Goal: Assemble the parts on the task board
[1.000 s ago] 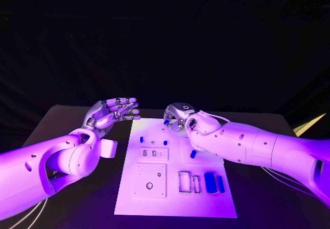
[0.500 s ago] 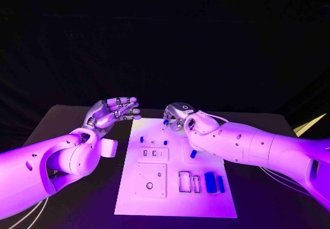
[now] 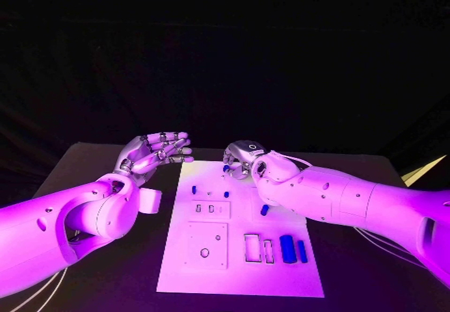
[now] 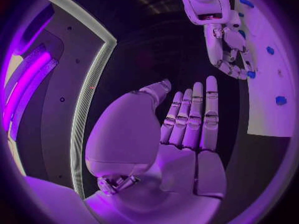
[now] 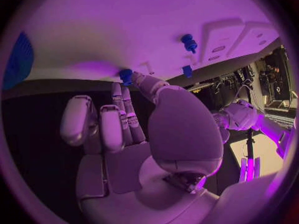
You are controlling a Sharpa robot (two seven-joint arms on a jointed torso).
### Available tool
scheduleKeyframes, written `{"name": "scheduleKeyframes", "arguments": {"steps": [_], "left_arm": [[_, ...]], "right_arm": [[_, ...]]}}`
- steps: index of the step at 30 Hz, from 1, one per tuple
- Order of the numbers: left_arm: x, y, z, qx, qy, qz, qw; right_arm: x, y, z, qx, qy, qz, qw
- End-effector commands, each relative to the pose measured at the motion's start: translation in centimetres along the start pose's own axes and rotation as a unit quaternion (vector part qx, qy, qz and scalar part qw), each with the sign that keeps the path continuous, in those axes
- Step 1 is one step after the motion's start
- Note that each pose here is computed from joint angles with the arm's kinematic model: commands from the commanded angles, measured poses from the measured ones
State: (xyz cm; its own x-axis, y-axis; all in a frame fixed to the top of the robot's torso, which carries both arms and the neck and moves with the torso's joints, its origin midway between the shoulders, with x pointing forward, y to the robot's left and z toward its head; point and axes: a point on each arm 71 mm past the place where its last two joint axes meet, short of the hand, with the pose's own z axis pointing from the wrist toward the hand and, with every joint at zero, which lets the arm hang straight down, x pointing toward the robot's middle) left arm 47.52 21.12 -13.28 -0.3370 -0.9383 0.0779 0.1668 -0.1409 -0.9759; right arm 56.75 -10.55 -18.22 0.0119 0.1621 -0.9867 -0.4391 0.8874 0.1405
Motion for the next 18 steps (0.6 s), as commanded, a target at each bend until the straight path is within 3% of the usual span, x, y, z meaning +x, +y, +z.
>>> {"name": "scheduleKeyframes", "arguments": {"steps": [1,11,18], "left_arm": [[0.13,-0.14,0.06,0.002,0.003,-0.001,1.0],[-0.22,-0.17,0.01,0.002,0.0,0.001,1.0],[-0.72,-0.22,-0.14,0.001,-0.005,0.004,1.0]], "right_arm": [[0.0,0.0,-0.1,-0.002,0.002,0.001,1.0],[-0.7,-1.4,-1.6,-0.002,-0.017,0.009,1.0],[-3.2,-4.7,-4.4,0.022,-0.033,0.049,0.998]]}}
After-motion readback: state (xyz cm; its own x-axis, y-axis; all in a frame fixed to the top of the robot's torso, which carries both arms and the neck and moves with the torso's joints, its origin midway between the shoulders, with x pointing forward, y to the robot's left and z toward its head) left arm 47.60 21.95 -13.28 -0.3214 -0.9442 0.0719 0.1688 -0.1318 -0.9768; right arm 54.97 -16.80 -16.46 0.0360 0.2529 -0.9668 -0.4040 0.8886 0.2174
